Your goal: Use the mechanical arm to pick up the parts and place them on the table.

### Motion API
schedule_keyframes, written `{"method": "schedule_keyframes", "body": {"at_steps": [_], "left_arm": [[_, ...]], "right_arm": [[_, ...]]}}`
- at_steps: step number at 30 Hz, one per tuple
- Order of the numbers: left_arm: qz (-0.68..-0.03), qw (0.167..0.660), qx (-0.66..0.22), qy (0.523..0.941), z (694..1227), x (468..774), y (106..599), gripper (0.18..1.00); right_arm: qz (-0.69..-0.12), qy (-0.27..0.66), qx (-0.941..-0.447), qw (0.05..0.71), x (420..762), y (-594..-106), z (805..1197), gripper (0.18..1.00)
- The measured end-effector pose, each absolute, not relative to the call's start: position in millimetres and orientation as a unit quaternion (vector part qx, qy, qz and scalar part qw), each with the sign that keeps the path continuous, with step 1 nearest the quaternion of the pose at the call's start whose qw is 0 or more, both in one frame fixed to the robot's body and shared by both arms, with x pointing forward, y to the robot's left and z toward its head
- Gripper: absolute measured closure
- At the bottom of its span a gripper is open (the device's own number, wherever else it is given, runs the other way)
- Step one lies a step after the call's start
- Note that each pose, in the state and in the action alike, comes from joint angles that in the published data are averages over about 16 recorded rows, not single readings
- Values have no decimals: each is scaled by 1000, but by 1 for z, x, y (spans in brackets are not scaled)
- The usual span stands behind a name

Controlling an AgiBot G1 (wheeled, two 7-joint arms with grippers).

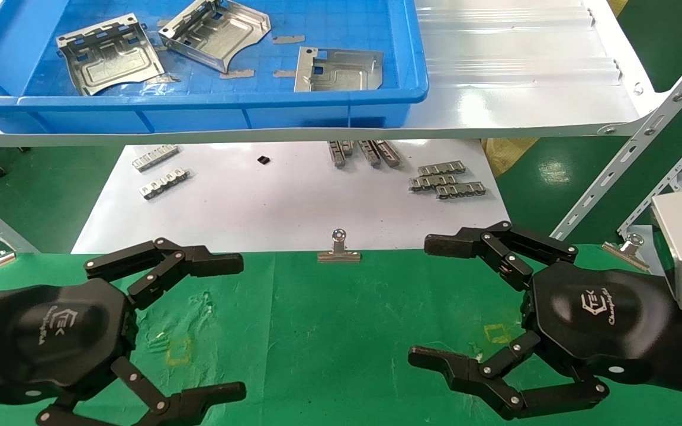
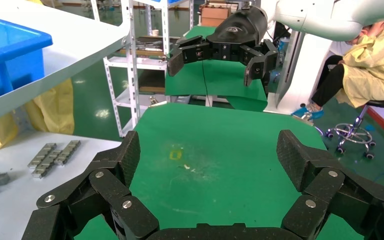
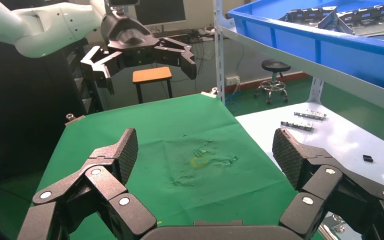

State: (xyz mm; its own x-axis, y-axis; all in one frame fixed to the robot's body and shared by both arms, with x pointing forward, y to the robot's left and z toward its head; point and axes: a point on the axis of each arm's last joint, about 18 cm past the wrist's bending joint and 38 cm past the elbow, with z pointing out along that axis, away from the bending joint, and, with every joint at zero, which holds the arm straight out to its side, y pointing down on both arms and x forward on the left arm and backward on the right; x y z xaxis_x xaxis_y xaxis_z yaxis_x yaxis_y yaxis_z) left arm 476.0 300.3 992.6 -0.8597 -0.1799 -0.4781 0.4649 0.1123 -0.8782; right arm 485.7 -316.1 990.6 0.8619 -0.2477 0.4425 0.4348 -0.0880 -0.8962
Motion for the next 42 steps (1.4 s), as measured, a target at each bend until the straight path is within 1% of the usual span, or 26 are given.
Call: {"method": "schedule_keyframes", "body": {"at_steps": [22,28,33,39,42], "left_arm": [[-659,245,101,704,993,476,300,183],[-659,245,101,704,993,476,300,183],[-659,245,101,704,993,476,300,183],[-659,245,101,704,993,476,300,183],[-659,245,101,704,993,476,300,183]], "right_arm": [[-254,-68,-692,672,486,-316,991,188],[-254,-68,-692,672,486,-316,991,220],[-254,-68,-692,672,486,-316,991,272],[-254,-68,-692,672,486,-316,991,378],[-254,-68,-692,672,486,-316,991,450]]}}
